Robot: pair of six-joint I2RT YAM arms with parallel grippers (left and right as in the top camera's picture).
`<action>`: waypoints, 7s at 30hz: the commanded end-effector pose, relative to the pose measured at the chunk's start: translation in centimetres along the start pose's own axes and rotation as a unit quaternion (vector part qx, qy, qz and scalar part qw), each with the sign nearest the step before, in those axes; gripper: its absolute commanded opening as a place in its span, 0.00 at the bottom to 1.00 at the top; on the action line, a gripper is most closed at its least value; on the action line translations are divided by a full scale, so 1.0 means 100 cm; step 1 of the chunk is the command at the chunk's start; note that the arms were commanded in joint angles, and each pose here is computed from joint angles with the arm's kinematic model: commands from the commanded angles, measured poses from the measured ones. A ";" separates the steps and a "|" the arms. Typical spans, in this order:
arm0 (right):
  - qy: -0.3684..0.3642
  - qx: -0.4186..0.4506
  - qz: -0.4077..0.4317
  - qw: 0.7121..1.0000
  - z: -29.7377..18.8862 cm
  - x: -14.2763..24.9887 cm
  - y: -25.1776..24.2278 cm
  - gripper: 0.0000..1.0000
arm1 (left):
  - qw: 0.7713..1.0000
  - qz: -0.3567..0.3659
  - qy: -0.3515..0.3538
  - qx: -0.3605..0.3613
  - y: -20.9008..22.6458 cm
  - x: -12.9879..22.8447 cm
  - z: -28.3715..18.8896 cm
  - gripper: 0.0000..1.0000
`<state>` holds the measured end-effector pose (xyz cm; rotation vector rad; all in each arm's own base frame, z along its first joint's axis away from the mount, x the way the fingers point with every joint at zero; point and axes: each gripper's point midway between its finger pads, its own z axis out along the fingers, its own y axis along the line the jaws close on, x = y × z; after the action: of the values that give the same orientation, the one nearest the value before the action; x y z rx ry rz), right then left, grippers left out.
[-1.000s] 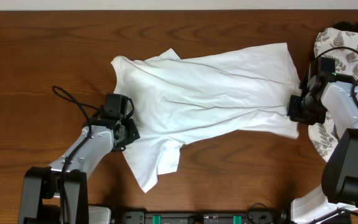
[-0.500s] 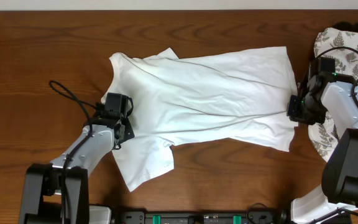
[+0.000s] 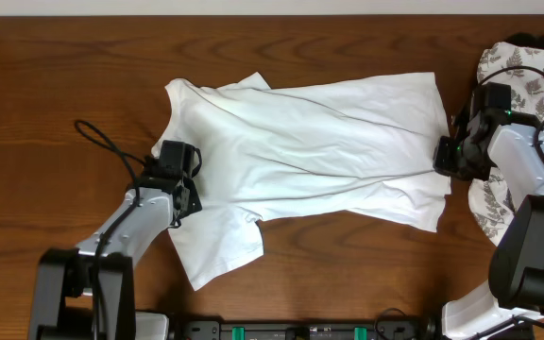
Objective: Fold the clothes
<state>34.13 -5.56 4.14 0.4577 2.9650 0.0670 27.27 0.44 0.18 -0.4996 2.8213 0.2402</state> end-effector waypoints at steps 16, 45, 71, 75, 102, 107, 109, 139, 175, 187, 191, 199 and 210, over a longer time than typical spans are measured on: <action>-0.215 -0.134 -0.047 0.966 -0.066 -0.115 0.060 0.58 | 0.908 -0.071 -0.345 0.229 -0.051 -0.183 -0.227 0.17; -0.246 -0.062 -0.132 0.958 0.002 -0.135 0.118 0.70 | 0.938 -0.030 -0.275 0.207 -0.110 -0.226 -0.013 0.22; -0.219 0.017 -0.125 0.967 0.028 -0.134 0.077 0.74 | 0.978 -0.010 -0.046 0.202 -0.105 -0.123 0.021 0.12; -0.216 0.019 -0.134 0.967 0.028 -0.133 0.076 0.75 | 0.977 -0.010 -0.052 0.204 -0.100 -0.125 0.002 0.12; -0.169 -0.031 -0.143 0.975 0.036 -0.104 0.109 0.79 | 0.944 -0.017 -0.246 0.218 -0.105 -0.210 -0.045 0.06; -0.162 -0.031 -0.140 0.976 0.037 -0.100 0.109 0.79 | 0.947 -0.001 -0.243 0.213 -0.113 -0.210 -0.015 0.06; -0.161 -0.032 -0.133 0.977 0.037 -0.100 0.109 0.79 | 0.947 0.000 -0.240 0.212 -0.116 -0.209 0.000 0.06; -0.138 -0.018 -0.128 0.982 0.041 -0.090 0.100 0.82 | 0.992 0.029 0.026 0.119 -0.077 -0.084 0.049 0.06; -0.111 -0.013 -0.128 0.985 0.044 -0.077 0.096 0.82 | 0.942 0.064 -0.208 0.257 -0.103 -0.207 -0.044 0.62; -0.110 -0.017 -0.129 0.985 0.044 -0.077 0.098 0.83 | 0.956 0.030 -0.177 0.231 -0.068 -0.206 -0.019 0.64; -0.112 -0.017 -0.129 0.985 0.044 -0.078 0.098 0.83 | 0.963 0.020 -0.154 0.222 -0.057 -0.199 -0.007 0.64; -0.111 -0.017 -0.129 0.985 0.044 -0.078 0.098 0.83 | 0.967 -0.006 -0.144 0.210 -0.034 -0.199 0.000 0.64; -0.111 -0.017 -0.129 0.985 0.044 -0.077 0.098 0.82 | 0.974 -0.050 -0.087 0.202 -0.024 -0.177 0.009 0.63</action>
<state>44.75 1.09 1.33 0.0618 2.7735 0.0295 44.81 4.01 4.88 -0.4202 2.5506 -0.2677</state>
